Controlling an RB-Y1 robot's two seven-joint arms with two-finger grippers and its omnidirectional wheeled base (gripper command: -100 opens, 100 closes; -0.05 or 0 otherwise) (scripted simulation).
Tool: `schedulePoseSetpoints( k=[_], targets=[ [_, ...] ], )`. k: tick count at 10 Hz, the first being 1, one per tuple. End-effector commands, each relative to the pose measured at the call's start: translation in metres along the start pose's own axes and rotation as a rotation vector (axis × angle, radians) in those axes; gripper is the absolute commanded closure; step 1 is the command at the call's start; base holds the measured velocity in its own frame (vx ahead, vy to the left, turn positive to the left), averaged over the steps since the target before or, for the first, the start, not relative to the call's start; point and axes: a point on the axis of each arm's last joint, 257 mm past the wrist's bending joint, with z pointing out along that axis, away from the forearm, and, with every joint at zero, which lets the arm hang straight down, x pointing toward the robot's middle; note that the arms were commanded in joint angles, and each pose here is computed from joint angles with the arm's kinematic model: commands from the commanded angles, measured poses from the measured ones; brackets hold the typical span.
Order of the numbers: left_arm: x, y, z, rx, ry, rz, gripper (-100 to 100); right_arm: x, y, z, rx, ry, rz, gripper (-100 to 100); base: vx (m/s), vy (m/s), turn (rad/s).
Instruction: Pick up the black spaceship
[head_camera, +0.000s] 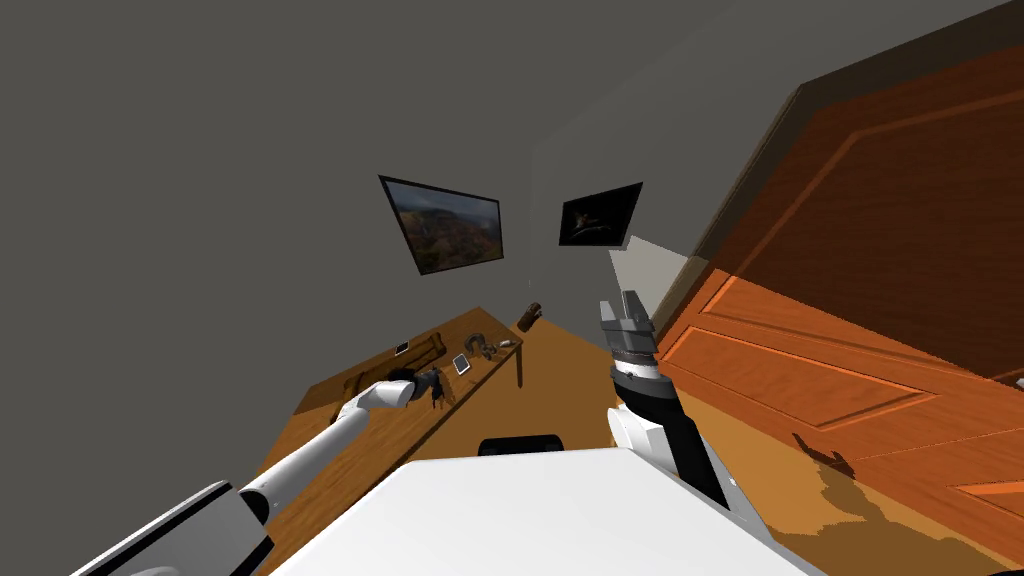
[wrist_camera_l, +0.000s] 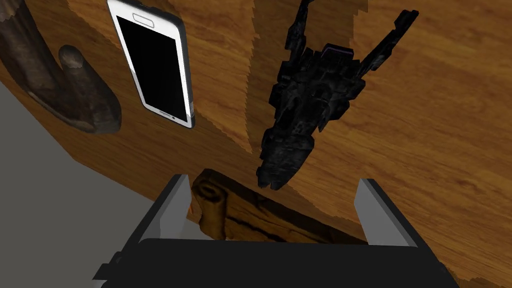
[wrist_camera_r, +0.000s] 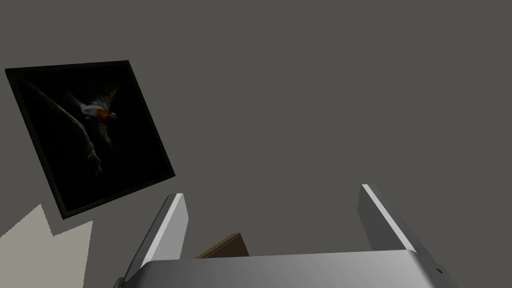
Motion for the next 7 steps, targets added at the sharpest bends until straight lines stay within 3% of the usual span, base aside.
schedulePoseSetpoints(
  k=[1,2,4,5,7],
  targets=[
    [-0.004,0.029,0.001,-0.071,0.003,0.017,-100,0.000,0.000,0.000,0.000,0.000,0.000,0,0.059,0.050,-0.312],
    [-0.004,0.029,0.001,-0.071,0.003,0.017,-100,0.000,0.000,0.000,0.000,0.000,0.000,0,0.050,0.048,-0.099],
    [-0.007,0.065,0.000,-0.152,0.012,0.034,-100,0.000,0.000,0.000,0.000,0.000,0.000,0,0.055,0.037,-0.237],
    [-0.005,0.093,-0.001,-0.215,0.026,0.046,-100,0.000,0.000,0.000,0.000,0.000,0.000,0,0.094,0.073,-0.374],
    [-0.001,0.104,-0.001,-0.238,0.034,0.050,-100,0.000,0.000,0.000,0.000,0.000,0.000,0,0.055,0.054,-0.099]
  ],
)
